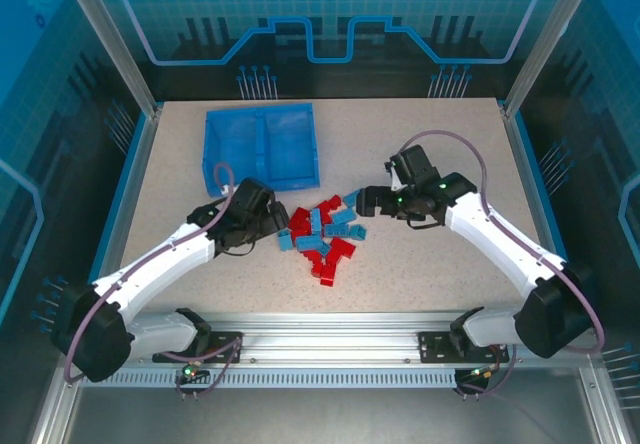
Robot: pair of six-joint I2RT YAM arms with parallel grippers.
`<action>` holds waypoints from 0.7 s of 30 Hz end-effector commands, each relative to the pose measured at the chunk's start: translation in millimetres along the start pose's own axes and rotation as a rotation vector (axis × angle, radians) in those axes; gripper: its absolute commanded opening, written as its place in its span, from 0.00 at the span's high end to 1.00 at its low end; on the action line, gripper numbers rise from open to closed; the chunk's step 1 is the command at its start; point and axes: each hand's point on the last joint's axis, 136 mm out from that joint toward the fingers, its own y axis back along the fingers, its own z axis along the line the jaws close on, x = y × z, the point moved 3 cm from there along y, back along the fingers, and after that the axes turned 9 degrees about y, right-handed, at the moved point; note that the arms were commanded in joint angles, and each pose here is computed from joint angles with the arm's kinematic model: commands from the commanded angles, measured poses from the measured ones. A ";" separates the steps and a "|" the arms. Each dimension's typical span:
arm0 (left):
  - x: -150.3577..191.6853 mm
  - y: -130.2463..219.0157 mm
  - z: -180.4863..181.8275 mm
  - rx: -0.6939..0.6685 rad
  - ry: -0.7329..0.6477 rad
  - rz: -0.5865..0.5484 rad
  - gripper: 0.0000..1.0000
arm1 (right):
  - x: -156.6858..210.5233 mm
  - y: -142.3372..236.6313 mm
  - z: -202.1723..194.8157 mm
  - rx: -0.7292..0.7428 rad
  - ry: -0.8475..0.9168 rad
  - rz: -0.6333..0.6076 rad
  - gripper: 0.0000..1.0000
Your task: Sort the legos into containers by color
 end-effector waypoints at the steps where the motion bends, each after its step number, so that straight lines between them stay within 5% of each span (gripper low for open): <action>1: 26.1 -19.3 16.7 -0.073 0.121 0.112 0.22 | -0.2 1.3 17.9 -0.045 -0.003 0.047 0.00; 21: 32.3 -77.3 -2.2 -0.099 0.008 0.212 0.35 | 10.4 -2.3 21.0 -0.002 0.017 0.076 0.00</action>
